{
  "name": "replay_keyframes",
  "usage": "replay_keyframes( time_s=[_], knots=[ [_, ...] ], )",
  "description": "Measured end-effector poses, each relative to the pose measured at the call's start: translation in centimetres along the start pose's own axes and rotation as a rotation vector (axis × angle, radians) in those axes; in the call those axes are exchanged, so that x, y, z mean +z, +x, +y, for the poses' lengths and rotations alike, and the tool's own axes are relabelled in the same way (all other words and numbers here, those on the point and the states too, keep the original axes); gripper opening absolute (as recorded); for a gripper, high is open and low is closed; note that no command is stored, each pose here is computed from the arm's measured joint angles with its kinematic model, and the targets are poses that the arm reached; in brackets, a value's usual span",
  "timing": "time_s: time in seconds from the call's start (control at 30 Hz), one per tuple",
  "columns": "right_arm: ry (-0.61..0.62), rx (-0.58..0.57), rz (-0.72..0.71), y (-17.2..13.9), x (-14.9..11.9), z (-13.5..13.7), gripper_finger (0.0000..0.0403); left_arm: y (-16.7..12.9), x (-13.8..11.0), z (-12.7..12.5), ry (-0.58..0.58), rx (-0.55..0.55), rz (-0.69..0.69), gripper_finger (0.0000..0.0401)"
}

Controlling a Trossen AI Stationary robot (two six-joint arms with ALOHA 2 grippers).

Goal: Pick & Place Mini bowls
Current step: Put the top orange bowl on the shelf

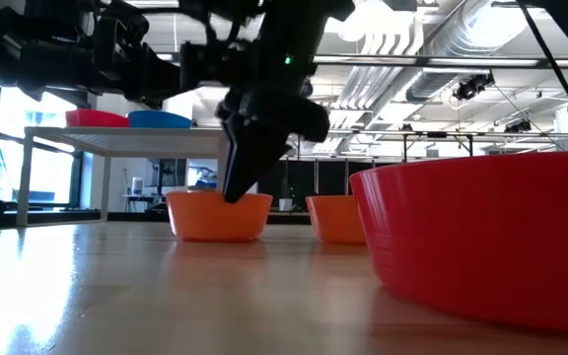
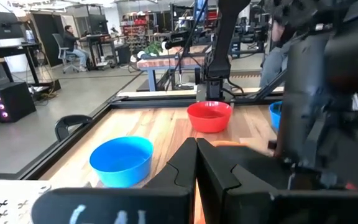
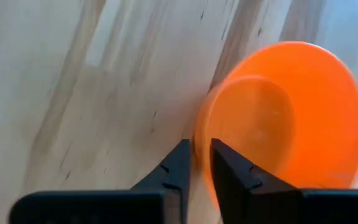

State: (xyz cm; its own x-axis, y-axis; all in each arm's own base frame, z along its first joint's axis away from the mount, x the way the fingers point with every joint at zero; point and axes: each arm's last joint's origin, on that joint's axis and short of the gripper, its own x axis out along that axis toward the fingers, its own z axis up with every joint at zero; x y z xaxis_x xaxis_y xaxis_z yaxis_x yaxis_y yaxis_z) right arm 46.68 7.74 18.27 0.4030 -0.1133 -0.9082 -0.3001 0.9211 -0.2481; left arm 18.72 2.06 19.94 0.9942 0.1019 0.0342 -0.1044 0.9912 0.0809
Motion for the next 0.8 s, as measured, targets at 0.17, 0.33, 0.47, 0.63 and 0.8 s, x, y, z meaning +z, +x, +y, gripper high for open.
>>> replay_keyframes(
  time_s=[0.17,0.33,0.47,0.63,0.8],
  knots=[
    [-0.004,-0.086,-0.014,-4.2,0.2,-0.4,0.0072,0.0,-0.1,0.0,0.0,0.001,0.006,0.0],
    [0.052,-0.084,0.03,-7.4,-2.3,-1.5,0.0026,0.0,-0.5,0.1,0.001,0.043,0.058,0.0],
    [0.091,-0.098,-0.023,-8.3,-6.4,-2.4,0.0008,0.0,-0.8,0.1,-0.009,0.059,0.084,0.0],
    [0.176,-0.133,-0.312,-10.7,-11.4,-3.3,0.001,0.0,-0.8,0.1,-0.034,0.071,0.086,0.0],
    [0.233,-0.24,-0.582,-12.1,-16.9,-2.6,0.0004,0.2,-1.0,0.3,-0.04,0.145,0.173,0.0]
  ],
)
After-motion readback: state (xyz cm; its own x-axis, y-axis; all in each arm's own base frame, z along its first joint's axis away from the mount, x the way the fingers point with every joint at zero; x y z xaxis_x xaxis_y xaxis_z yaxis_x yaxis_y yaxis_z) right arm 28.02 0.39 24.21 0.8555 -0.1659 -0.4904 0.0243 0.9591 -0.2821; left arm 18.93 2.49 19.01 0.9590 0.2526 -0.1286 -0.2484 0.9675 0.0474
